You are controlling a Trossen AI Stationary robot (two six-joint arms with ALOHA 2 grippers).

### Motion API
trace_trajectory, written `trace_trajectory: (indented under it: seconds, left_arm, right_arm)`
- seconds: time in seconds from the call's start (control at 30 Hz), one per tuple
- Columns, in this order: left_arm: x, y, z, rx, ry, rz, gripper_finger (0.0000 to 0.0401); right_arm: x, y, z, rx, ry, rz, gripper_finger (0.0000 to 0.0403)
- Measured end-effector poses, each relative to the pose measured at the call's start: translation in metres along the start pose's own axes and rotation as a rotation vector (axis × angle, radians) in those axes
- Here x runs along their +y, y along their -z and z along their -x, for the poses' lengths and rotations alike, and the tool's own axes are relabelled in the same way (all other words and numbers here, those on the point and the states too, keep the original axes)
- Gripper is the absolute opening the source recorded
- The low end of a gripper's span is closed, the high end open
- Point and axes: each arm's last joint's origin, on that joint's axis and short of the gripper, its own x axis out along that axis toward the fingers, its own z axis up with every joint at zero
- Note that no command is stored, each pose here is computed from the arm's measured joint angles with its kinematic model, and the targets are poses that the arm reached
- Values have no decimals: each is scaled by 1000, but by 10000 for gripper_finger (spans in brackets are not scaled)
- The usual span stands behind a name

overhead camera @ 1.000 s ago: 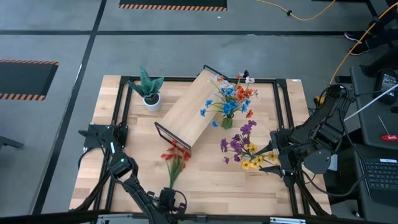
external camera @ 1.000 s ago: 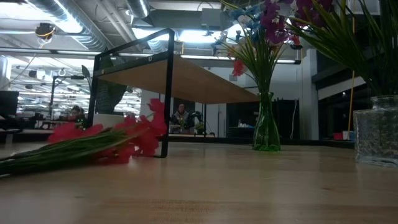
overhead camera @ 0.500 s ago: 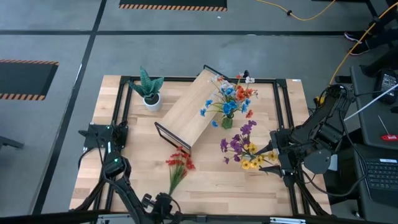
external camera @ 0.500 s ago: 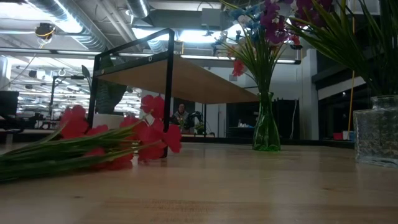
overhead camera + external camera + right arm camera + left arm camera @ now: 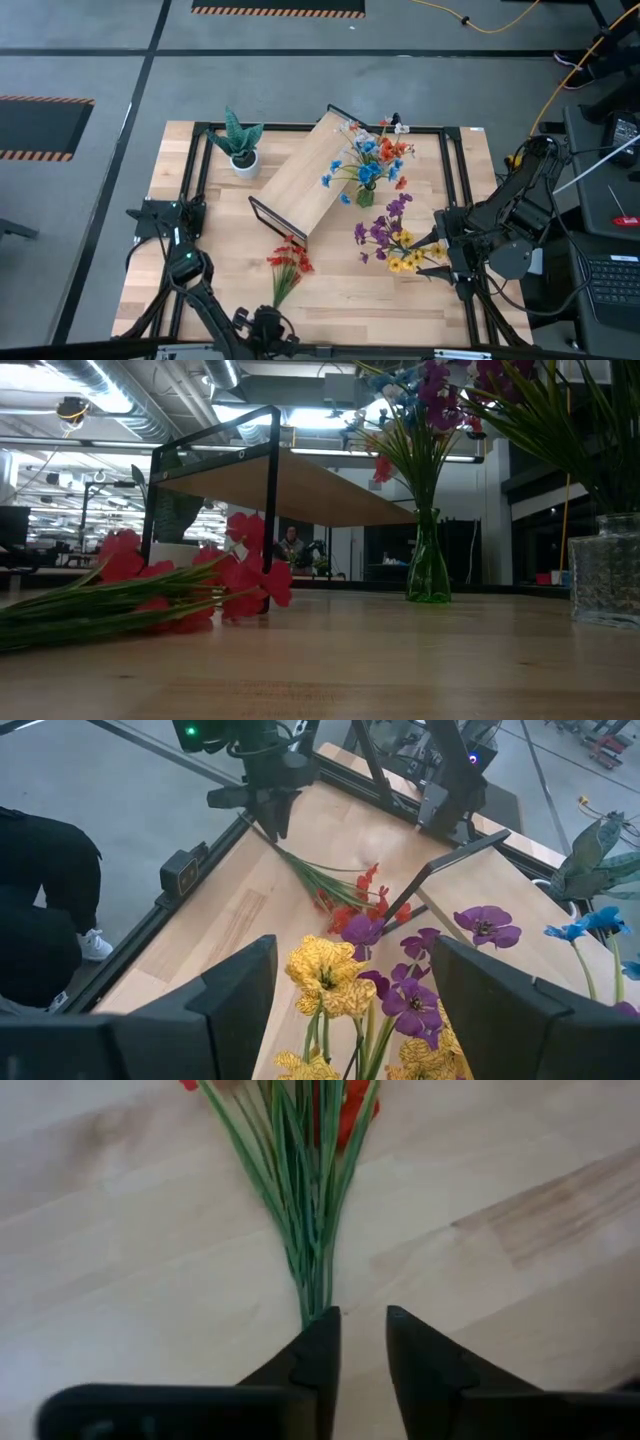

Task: Pick and place flowers into a vace then onto a shelf
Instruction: Put the red flowers into the transparent vase

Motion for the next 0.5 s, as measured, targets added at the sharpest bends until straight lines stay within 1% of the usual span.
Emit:
trace_trajectory:
  seconds: [0.17,0.27,0.37,0.5]
  left_arm:
    - [2,2,-12,1,-40,-7,125]
    - [3,4,-21,20,-61,-2,145]
    - [2,7,-31,15,-52,8,157]
    - [3,12,-42,32,-36,27,158]
  right_arm:
    - [0,0,0,0,0,0,266]
    - [0,0,0,0,0,0,266]
    - [0,0,0,0,0,0,266]
    - [0,0,0,0,0,0,266]
